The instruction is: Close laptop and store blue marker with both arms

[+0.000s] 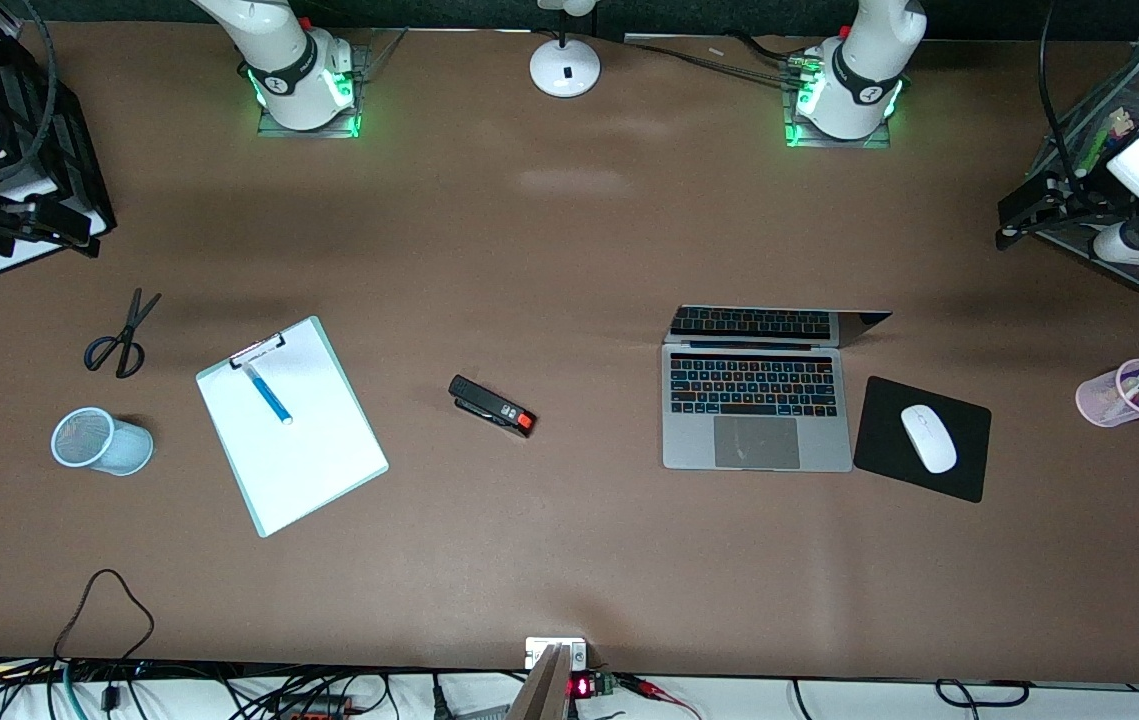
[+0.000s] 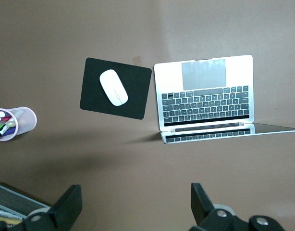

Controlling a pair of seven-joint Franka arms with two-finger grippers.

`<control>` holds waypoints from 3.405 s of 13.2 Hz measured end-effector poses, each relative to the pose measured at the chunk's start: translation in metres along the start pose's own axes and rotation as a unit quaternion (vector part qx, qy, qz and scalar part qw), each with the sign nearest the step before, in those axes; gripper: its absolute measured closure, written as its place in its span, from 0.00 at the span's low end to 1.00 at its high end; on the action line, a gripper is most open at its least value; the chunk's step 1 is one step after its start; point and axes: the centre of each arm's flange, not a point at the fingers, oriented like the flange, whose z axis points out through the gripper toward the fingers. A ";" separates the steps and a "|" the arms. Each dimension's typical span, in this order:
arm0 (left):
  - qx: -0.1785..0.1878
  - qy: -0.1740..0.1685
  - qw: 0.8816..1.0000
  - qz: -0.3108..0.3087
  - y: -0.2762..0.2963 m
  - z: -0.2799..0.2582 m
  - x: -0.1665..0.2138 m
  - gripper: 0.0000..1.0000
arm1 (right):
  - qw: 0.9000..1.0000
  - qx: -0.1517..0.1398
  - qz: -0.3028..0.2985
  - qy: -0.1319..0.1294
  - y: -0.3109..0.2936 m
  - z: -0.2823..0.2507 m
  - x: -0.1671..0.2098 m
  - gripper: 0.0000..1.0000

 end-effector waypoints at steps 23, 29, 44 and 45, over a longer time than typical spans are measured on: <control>-0.003 -0.034 0.999 0.000 -0.002 0.037 0.019 0.00 | 0.989 -0.016 -0.144 -0.015 -0.045 0.158 0.107 0.00; -0.008 -0.135 0.991 0.020 0.020 0.099 0.028 0.00 | 0.967 -0.025 -0.253 0.003 -0.045 0.230 0.140 0.00; 0.029 -0.235 0.970 -0.056 0.125 0.226 0.017 0.00 | 0.908 -0.031 -0.417 -0.003 -0.078 0.363 0.142 0.00; 0.029 -0.235 0.970 -0.058 0.127 0.232 0.018 0.00 | 0.908 -0.030 -0.419 -0.005 -0.081 0.366 0.140 0.00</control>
